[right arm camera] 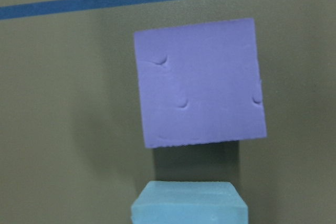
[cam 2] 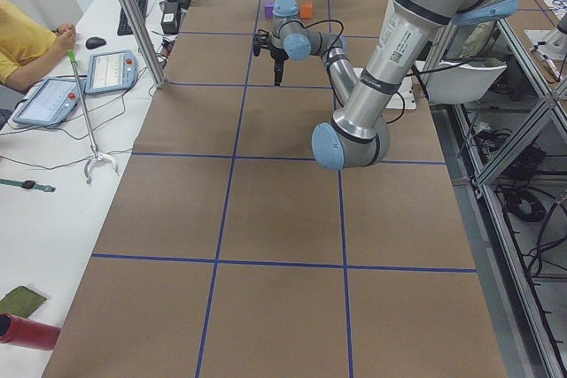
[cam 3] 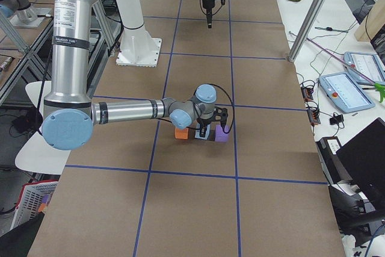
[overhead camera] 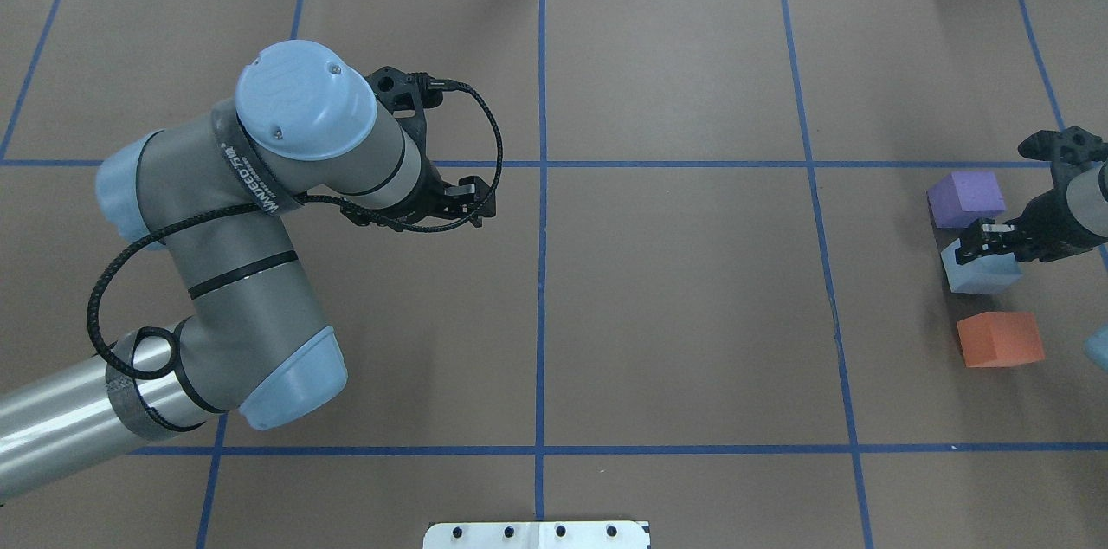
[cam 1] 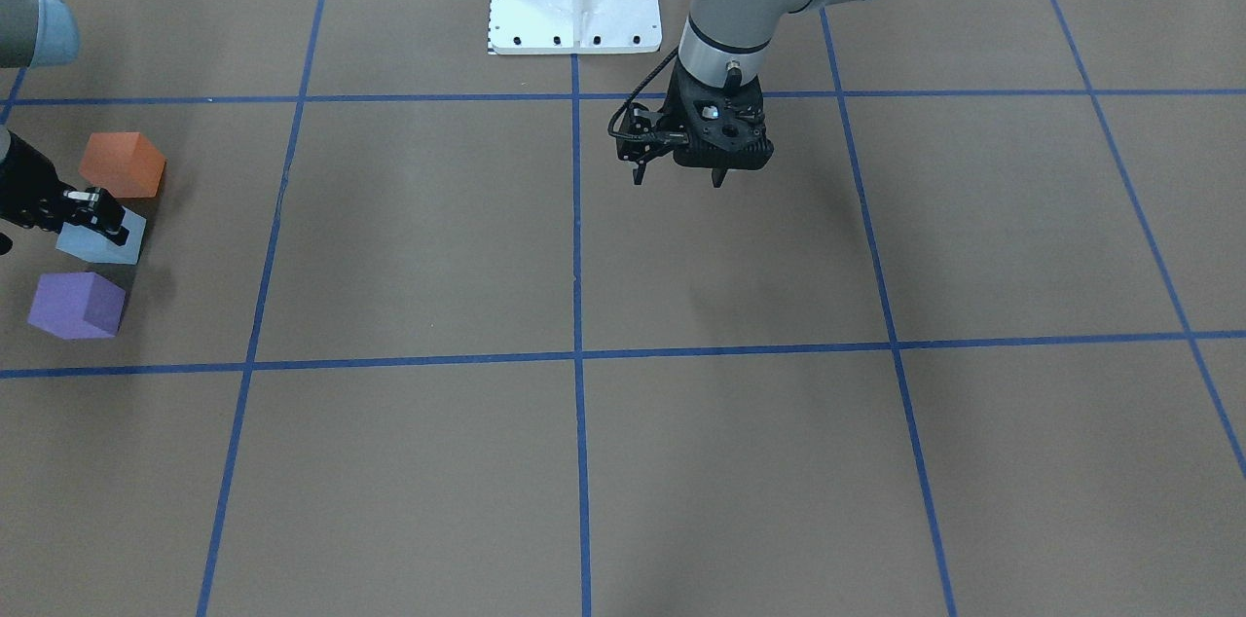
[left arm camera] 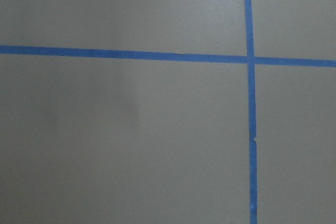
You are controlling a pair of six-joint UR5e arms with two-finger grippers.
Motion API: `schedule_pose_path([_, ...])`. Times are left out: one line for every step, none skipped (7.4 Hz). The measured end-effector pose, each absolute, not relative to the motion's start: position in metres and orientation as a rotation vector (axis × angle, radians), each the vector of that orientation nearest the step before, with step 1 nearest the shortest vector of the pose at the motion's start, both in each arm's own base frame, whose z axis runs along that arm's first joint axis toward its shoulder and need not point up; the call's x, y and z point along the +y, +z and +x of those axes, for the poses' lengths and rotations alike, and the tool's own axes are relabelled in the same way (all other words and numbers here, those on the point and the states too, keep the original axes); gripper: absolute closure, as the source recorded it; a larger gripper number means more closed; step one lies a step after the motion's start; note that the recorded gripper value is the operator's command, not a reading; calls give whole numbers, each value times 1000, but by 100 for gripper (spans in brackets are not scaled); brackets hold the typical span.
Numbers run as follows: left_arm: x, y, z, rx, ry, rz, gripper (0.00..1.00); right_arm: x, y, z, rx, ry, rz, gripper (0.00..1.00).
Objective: Place blue block between orange and purple blocks
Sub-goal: 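Lower the light blue cube into the gap between purple and orange cubes, release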
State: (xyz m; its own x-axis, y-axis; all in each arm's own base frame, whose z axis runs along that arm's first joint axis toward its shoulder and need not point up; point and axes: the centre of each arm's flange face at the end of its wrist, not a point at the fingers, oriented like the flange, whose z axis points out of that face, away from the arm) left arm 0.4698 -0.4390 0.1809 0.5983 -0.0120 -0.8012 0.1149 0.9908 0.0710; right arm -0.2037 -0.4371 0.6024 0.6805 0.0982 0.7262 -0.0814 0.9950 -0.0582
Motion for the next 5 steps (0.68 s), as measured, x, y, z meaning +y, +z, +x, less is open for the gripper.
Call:
schedule_pose_path([-439,181,470,928,-75,119,0,-437,603,-204,-815,101,-23,0])
schedule_pose_path([-439,180,470,928,-76,118,0,-436,604,-204,-814,101,-24,0])
schedule_pose_path([-439,179,470,929,-77,119,0,-436,604,-204,-815,100,-24,0])
schedule_pose_path([-439,178,469,931,-77,119,0,-436,602,-204,-819,97,-19,0])
schedule_pose_path([-439,177,468,932,-79,121,0,-435,600,-203,-831,91,-7,0])
